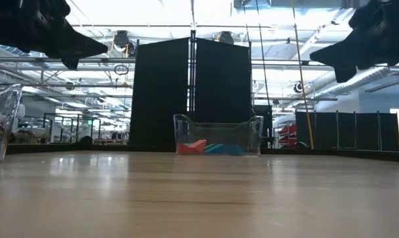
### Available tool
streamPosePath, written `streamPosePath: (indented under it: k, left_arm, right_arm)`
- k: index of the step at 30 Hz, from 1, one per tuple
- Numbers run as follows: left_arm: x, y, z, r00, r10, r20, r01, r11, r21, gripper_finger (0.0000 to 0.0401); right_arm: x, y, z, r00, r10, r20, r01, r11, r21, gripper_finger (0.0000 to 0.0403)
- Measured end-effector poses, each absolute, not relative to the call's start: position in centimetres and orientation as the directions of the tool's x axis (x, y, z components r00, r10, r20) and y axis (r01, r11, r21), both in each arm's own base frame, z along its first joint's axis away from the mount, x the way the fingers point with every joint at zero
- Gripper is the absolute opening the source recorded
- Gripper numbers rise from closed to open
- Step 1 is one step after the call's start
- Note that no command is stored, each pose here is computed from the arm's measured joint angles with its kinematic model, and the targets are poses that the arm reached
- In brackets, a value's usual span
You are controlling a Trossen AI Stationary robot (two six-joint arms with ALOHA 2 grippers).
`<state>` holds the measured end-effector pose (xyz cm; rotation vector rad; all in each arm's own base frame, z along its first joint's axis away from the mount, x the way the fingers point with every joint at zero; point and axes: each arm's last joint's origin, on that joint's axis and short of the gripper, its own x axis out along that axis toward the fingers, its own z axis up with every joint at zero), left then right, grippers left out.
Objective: Sort blocks by size
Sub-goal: Return to Home Position
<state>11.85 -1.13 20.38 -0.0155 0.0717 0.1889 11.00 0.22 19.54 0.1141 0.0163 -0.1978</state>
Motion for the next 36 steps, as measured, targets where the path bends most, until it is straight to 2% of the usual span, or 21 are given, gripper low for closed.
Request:
streamPosePath:
  k: [6,11,18,23,36]
  left_arm:
    - [11.9,-0.9,20.4,0.982,0.173,-0.074,-0.175,0.984,-0.019,0.0000]
    - [11.8,-0.9,19.9,0.983,0.168,-0.080,-0.170,0.985,-0.018,0.0000]
    - [11.1,-0.7,18.5,0.984,0.177,-0.027,-0.177,0.983,-0.036,0.0000]
    - [10.5,-0.7,17.7,0.986,0.163,0.020,-0.161,0.984,-0.079,0.0000]
    - [9.5,-0.7,17.2,0.993,0.115,0.019,-0.113,0.990,-0.090,0.0000]
  right_arm:
    - [11.1,-0.1,18.6,0.977,-0.210,-0.042,0.213,0.971,0.107,0.0000]
    - [11.0,-0.1,18.4,0.991,-0.136,0.006,0.134,0.983,0.128,0.0000]
    - [10.7,-0.3,17.8,0.989,-0.146,0.018,0.142,0.980,0.140,0.0000]
    - [10.7,-0.4,17.3,0.989,-0.148,0.006,0.145,0.979,0.142,0.0000]
    - [10.7,-0.6,16.4,0.985,-0.165,-0.048,0.171,0.972,0.163,0.0000]
